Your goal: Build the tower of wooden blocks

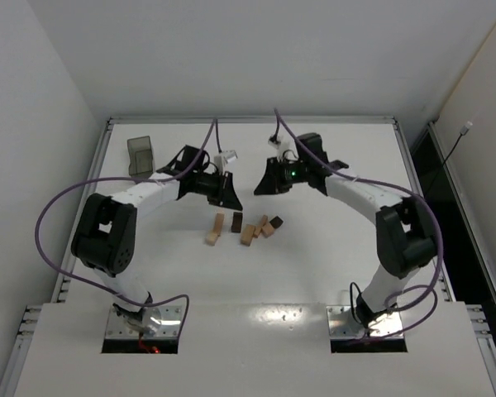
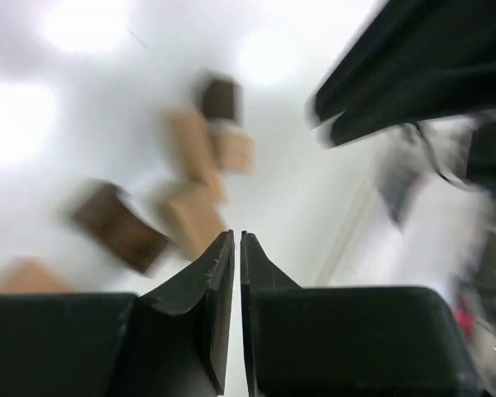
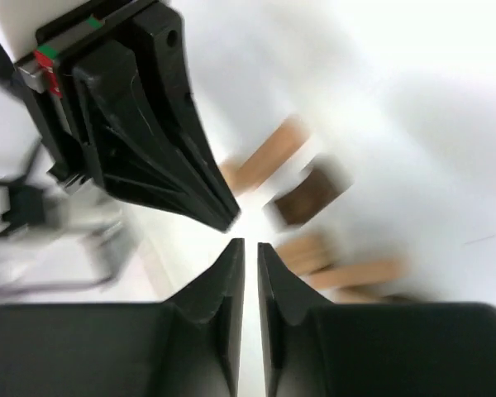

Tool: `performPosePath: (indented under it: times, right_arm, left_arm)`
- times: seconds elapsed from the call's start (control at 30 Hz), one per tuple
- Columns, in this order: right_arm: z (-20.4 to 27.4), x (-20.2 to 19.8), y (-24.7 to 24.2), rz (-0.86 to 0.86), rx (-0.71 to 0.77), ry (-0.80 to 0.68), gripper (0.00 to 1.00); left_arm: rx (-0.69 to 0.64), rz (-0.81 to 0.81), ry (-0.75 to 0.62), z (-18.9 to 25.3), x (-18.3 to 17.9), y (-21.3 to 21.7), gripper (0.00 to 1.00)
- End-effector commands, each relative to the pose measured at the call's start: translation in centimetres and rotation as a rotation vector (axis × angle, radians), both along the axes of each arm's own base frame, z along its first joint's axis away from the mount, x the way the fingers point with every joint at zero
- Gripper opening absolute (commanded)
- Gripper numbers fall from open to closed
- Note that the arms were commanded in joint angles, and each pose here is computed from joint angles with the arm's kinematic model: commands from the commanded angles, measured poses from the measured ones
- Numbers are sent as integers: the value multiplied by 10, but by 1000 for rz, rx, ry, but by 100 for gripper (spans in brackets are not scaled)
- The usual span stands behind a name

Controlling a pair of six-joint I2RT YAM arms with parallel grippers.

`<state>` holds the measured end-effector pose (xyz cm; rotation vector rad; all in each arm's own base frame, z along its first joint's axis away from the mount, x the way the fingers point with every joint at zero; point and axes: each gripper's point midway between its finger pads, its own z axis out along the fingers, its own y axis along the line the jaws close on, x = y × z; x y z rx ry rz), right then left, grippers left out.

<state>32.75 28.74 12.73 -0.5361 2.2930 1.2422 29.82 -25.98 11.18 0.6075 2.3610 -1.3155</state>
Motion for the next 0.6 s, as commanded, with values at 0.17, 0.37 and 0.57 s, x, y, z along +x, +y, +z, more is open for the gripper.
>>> performPosePath:
  times: [0.17,0.37,0.57]
  right_arm:
    - [67,59,-109,-206,-700,-664,29]
    - [84,56,-172,-381,-920,-731,61]
    - [79,33,-169,-260,-872,-707,59]
  left_arm:
    - [525,335,-264,12,58,76,13]
    - [644,436,-275,-1,36,109,64]
    - [705,454,-288,-21,16,111,64]
